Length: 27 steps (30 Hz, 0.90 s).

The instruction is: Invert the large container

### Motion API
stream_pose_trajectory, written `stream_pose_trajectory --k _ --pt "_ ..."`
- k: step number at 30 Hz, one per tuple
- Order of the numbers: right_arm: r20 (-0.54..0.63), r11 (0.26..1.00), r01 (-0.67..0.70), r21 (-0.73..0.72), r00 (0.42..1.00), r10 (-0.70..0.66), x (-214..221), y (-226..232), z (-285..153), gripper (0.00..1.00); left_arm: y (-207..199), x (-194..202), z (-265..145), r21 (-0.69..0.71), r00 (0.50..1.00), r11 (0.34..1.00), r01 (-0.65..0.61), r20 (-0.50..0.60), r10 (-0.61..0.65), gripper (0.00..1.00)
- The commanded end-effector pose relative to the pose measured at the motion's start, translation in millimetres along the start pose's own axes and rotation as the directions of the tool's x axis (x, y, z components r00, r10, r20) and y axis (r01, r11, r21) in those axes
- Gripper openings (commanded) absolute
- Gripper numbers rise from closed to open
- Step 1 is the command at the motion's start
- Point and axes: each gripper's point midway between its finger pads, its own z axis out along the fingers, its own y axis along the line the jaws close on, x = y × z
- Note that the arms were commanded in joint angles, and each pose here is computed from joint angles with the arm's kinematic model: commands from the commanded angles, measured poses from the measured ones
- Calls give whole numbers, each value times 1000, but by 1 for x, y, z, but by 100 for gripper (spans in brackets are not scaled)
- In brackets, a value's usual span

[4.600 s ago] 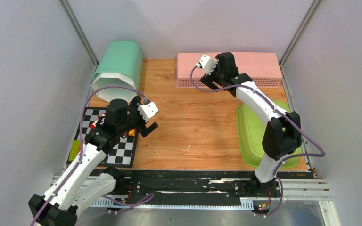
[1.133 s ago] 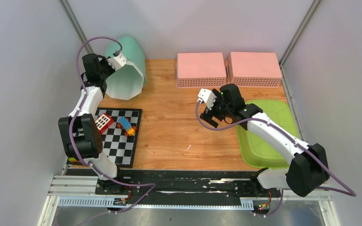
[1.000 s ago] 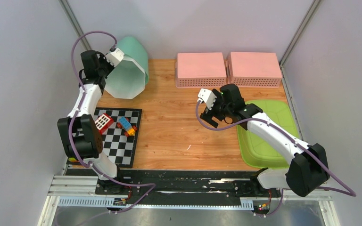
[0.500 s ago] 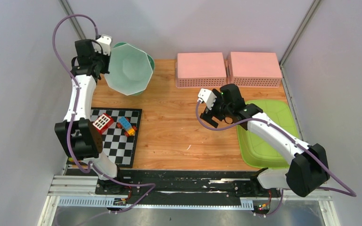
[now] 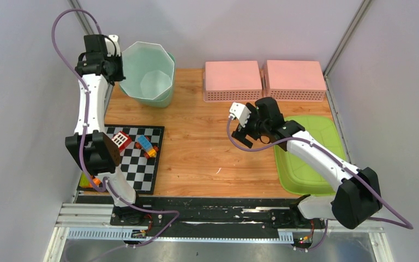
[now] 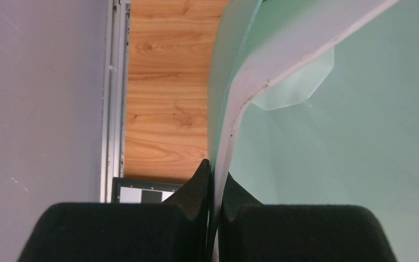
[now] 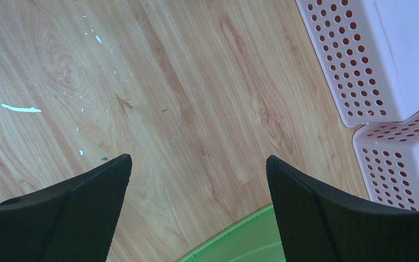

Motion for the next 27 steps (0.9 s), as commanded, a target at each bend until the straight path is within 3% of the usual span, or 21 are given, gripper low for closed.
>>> stream_pose_trajectory --k 1,10,18,27 --pt "18 1000 6 -20 1000 -6 -2 9 -4 95 -5 -8 -4 -1 992 992 123 -11 -123 0" --pt "18 1000 8 -27 1000 -7 -2 11 -3 95 1 -16 -2 -14 974 974 225 8 -225 0" --pt "18 1000 9 -28 1000 -8 -1 11 -3 95 12 -30 -4 -59 970 970 235 74 -231 30" --pt "15 999 7 -33 1000 -7 0 12 -2 95 20 -42 9 -74 971 973 218 118 -209 32"
